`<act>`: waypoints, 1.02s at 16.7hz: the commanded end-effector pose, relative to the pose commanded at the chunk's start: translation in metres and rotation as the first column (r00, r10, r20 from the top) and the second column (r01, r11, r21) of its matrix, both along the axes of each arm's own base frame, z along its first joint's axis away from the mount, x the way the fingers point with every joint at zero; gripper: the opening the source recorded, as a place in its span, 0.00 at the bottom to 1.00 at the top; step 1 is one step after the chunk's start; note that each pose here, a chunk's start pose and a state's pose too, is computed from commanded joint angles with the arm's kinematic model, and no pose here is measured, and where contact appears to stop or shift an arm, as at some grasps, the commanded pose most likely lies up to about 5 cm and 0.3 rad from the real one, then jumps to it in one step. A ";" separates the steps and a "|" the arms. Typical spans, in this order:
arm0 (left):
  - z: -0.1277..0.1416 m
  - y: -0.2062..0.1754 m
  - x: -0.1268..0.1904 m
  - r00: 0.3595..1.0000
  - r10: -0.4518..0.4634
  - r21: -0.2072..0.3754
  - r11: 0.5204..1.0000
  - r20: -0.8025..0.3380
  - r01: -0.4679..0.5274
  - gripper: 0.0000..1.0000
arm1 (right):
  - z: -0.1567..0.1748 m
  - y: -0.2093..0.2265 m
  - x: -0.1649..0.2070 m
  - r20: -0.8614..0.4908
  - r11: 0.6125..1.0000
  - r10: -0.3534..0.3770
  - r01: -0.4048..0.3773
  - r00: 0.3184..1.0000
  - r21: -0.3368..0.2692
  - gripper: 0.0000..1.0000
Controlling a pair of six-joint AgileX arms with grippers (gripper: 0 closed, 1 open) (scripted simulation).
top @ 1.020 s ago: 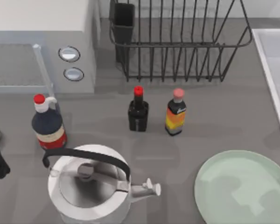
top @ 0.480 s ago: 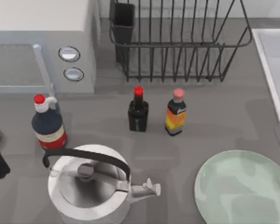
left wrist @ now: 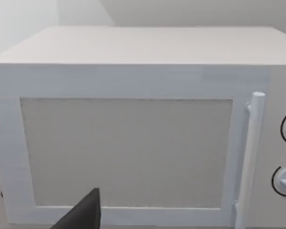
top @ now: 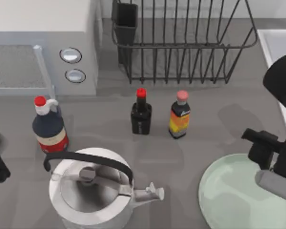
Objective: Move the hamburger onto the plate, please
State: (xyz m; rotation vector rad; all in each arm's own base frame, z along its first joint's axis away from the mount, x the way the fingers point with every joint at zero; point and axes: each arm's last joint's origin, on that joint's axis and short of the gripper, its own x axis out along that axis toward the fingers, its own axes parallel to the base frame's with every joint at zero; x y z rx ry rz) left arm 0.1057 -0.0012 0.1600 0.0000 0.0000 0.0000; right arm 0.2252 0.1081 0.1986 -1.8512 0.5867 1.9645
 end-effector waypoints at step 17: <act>0.000 0.000 0.000 1.000 0.000 0.000 1.000 0.000 0.000 1.00 | -0.014 0.033 -0.010 0.021 0.851 0.525 -0.525 0.851 0.027 0.00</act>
